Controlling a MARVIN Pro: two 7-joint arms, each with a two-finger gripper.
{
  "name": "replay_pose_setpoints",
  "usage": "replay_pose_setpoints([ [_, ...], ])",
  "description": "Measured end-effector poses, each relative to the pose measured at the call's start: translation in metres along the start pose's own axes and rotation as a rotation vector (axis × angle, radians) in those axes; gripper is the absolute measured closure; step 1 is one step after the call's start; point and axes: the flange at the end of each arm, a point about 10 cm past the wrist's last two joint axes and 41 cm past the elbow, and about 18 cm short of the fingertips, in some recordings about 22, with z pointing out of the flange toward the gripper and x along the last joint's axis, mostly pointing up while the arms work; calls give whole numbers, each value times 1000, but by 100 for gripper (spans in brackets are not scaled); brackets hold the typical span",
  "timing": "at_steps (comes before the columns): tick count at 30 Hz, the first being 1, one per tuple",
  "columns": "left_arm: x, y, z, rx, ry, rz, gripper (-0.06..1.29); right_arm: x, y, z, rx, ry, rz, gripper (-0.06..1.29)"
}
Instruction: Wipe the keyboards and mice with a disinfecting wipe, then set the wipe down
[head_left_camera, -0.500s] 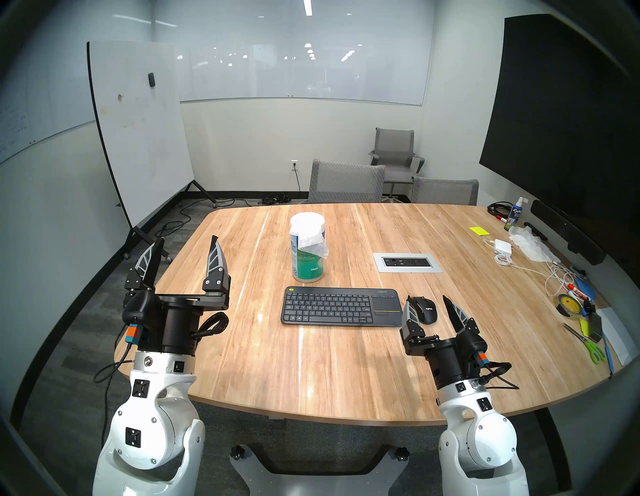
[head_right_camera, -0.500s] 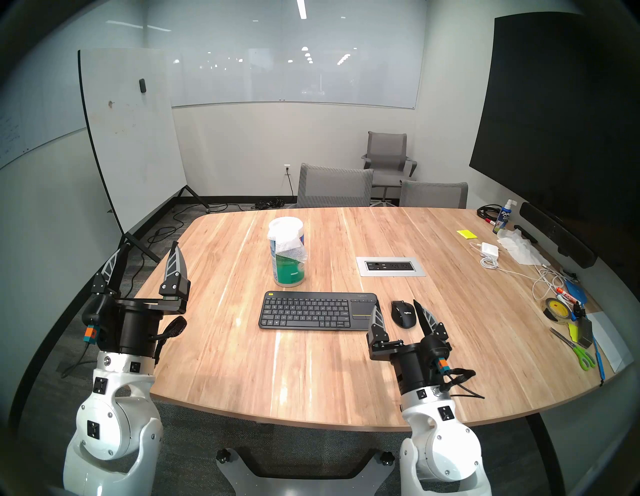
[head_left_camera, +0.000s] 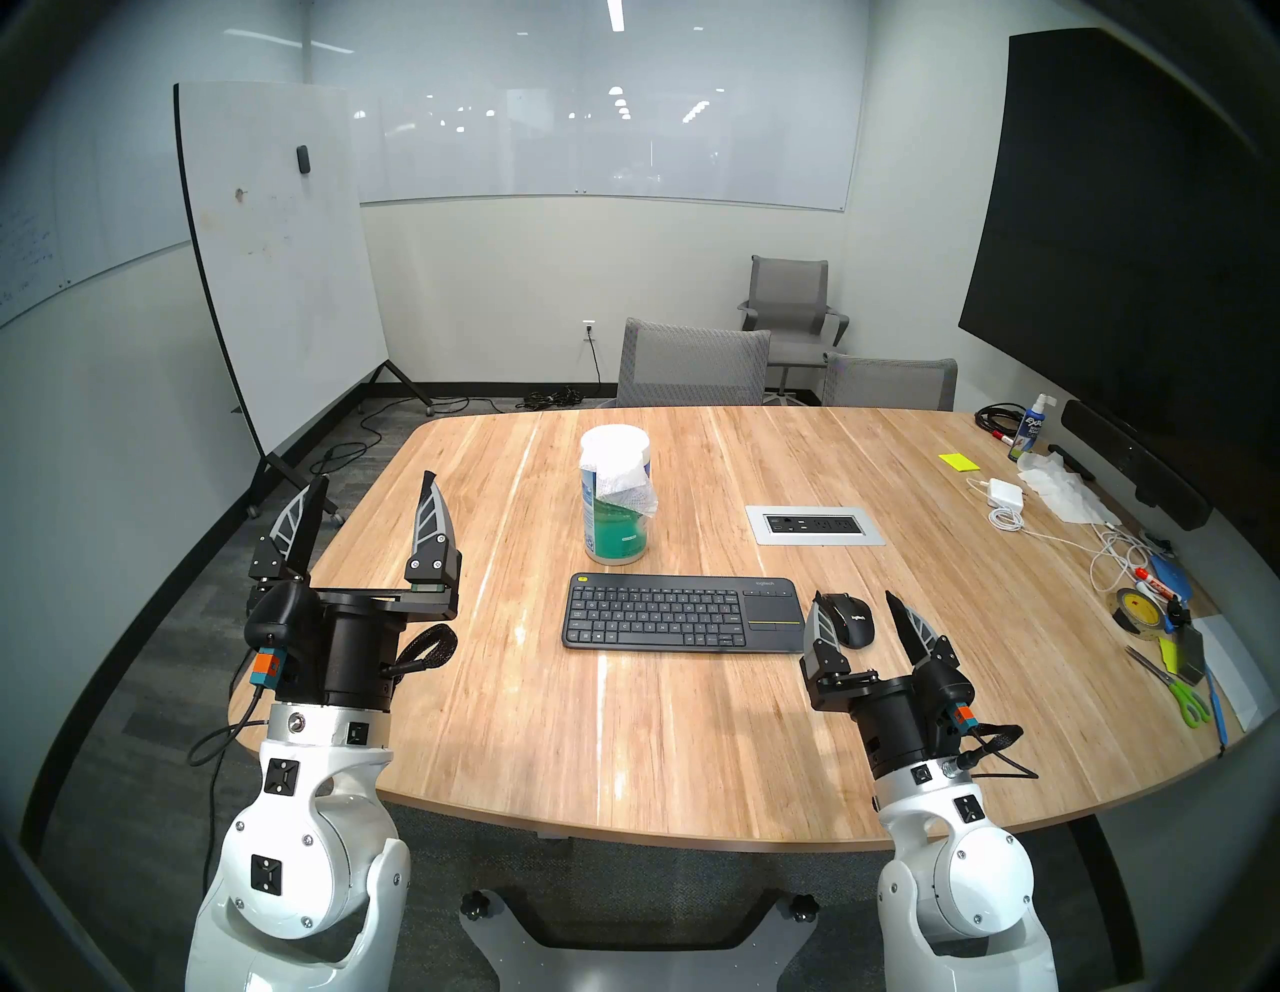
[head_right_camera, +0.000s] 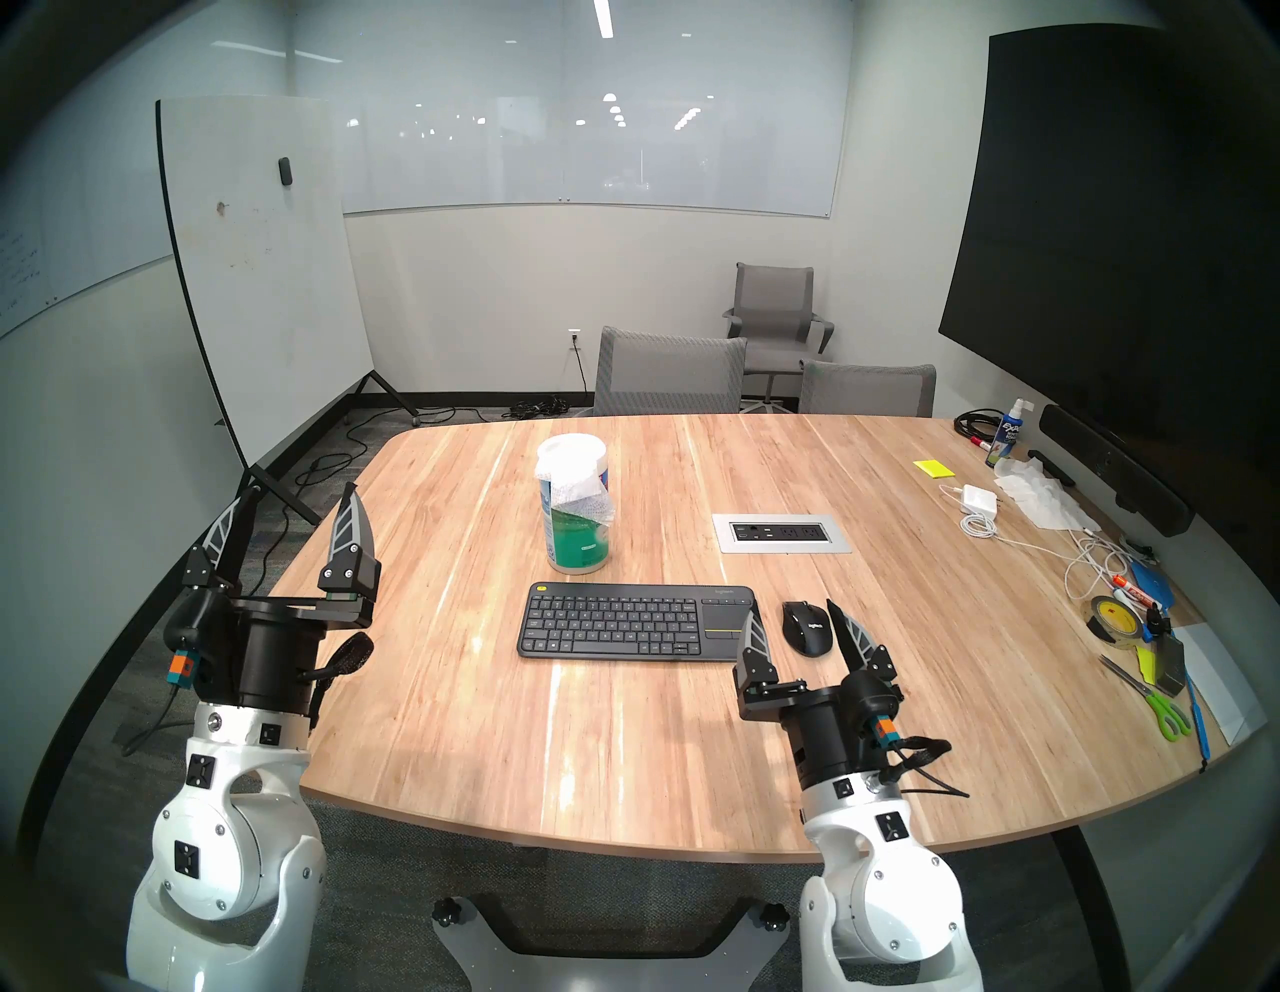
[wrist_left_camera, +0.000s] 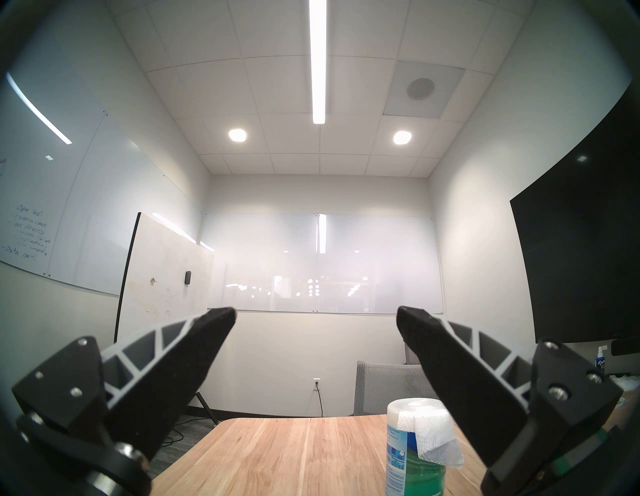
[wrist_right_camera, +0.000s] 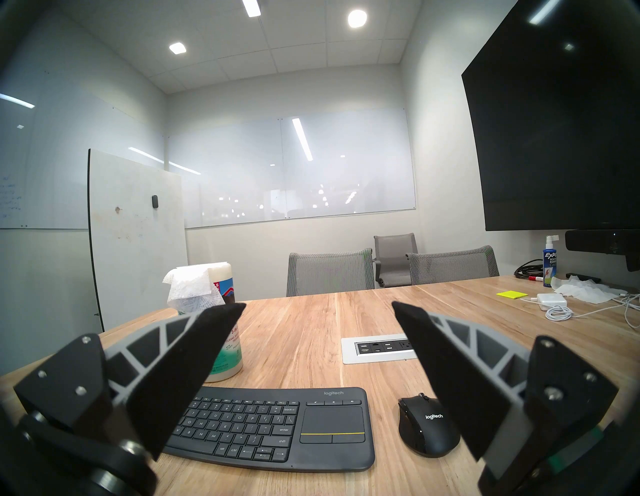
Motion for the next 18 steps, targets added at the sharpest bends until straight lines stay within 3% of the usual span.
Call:
replay_pose_setpoints([
  [18, 0, 0, 0, 0, 0, 0, -3, 0, 0, 0, 0, 0, 0, -1],
])
